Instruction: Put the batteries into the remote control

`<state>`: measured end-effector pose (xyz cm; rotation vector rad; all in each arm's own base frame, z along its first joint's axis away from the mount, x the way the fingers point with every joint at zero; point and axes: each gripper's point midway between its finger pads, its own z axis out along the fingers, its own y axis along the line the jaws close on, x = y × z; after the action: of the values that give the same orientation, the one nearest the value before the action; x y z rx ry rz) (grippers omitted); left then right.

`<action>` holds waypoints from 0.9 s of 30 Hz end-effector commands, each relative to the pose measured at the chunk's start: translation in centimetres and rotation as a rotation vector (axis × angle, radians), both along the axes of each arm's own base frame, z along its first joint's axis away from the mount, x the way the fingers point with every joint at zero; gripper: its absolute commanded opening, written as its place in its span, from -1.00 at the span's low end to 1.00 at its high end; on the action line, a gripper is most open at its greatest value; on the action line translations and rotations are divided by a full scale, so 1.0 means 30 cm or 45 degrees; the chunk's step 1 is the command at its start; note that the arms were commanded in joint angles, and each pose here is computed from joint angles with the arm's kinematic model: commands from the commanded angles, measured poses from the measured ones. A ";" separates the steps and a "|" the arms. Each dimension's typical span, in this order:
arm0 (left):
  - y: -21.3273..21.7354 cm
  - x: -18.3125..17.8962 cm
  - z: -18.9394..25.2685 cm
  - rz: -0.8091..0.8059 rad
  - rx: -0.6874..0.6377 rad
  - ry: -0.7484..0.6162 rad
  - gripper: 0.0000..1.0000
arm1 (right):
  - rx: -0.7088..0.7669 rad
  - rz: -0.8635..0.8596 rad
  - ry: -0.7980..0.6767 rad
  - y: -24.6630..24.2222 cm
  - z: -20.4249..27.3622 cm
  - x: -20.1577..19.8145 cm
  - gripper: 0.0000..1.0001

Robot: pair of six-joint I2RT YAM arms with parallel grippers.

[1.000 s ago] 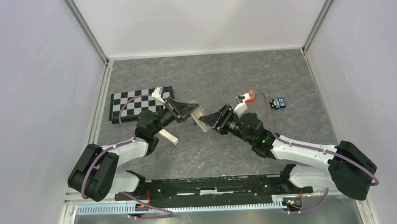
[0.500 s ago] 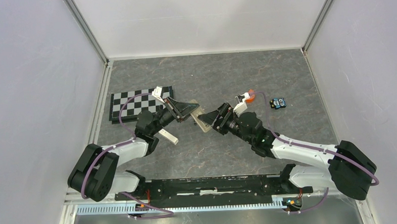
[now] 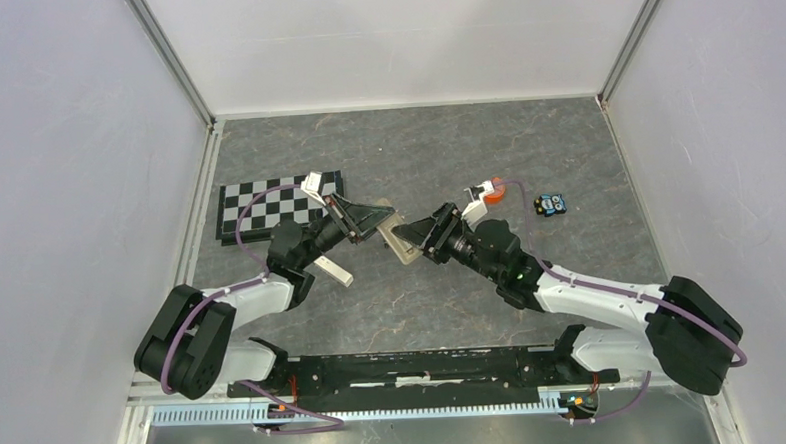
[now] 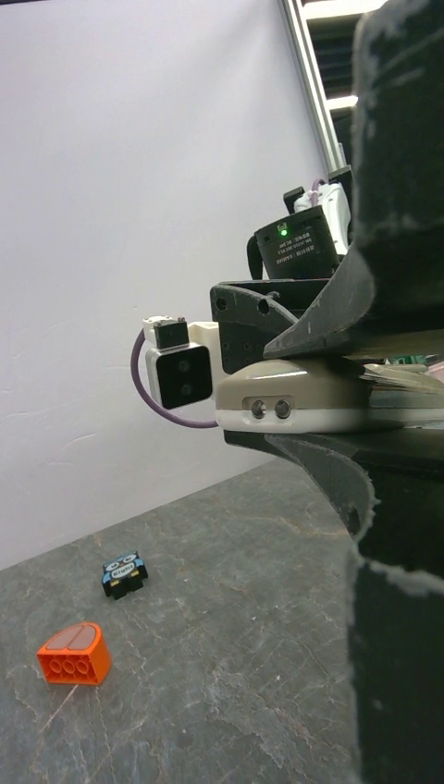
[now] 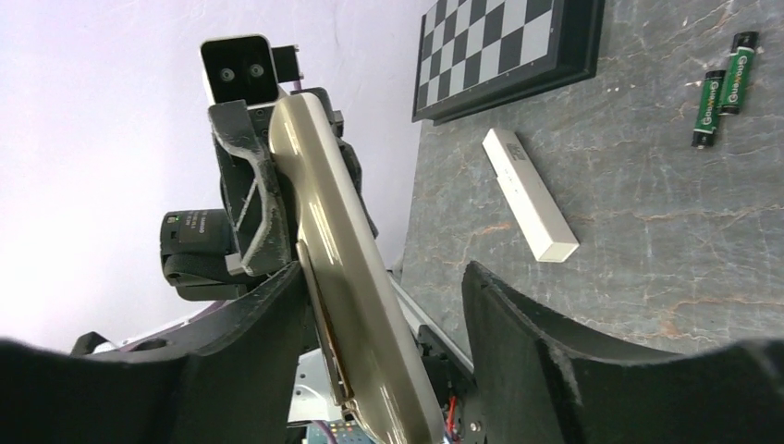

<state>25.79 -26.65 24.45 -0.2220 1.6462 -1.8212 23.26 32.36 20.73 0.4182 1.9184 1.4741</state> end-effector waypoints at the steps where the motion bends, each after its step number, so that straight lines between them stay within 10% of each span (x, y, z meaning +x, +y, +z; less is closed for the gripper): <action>1: -0.003 -0.047 0.114 -0.057 -0.088 -0.158 -0.96 | -0.085 0.006 0.086 0.005 -0.083 0.013 0.20; 12: -0.002 -0.033 0.111 -0.029 -0.064 -0.168 -0.96 | -0.242 0.037 0.128 -0.033 -0.158 -0.025 -0.22; 27: -0.005 -0.031 0.083 -0.034 -0.038 -0.126 -0.96 | -0.159 0.038 -0.140 -0.047 -0.005 0.007 0.67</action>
<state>25.57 -26.78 23.63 -0.2292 1.6858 -1.8188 23.08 31.82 20.06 0.3205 1.9667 1.3999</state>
